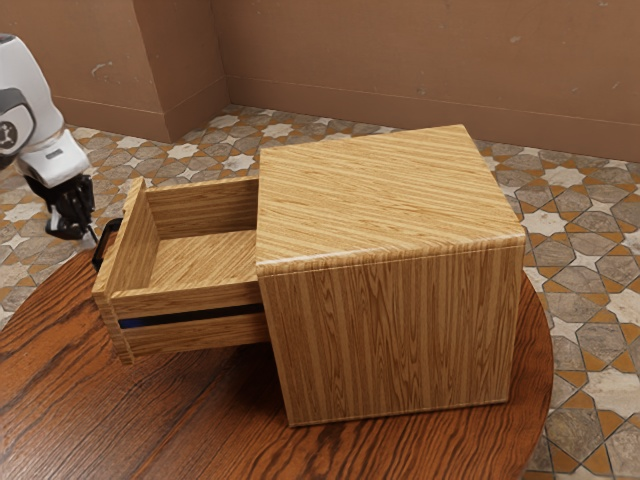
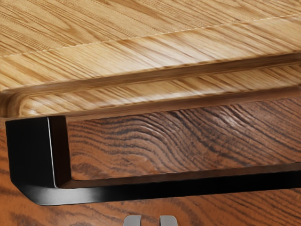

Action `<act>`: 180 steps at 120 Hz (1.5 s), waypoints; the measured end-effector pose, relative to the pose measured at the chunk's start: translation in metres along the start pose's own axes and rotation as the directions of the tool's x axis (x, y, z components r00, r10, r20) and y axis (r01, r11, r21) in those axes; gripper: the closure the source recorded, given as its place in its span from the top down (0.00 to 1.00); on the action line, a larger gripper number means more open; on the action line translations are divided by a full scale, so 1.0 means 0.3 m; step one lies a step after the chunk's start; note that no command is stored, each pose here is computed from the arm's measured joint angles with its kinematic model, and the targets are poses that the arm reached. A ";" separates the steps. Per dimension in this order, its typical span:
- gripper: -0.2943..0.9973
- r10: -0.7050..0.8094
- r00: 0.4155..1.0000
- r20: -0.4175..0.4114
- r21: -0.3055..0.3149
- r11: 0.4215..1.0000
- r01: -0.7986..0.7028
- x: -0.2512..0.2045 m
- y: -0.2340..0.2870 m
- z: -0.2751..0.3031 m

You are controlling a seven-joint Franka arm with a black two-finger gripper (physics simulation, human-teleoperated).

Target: Push the drawer handle with one arm to close the drawer

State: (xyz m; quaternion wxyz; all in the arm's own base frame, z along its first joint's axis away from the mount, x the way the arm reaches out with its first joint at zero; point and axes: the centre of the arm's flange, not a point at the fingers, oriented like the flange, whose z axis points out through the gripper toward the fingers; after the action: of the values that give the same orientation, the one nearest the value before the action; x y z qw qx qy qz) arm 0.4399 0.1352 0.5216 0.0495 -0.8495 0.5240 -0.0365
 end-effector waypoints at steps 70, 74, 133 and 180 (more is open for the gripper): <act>0.16 0.131 0.991 -0.019 0.016 0.991 -0.131 0.108 0.016 -0.007; 0.16 0.133 0.991 -0.019 0.016 0.991 -0.132 0.110 0.017 -0.007; 0.16 0.148 0.988 -0.044 0.019 0.989 -0.147 0.182 0.034 -0.014; 0.16 0.148 0.987 -0.055 0.018 0.989 -0.147 0.248 0.045 -0.003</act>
State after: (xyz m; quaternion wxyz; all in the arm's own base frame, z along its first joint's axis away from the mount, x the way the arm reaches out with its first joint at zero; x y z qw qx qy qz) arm 0.4612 0.0626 0.5215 0.0432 -0.8066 0.5864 -0.0603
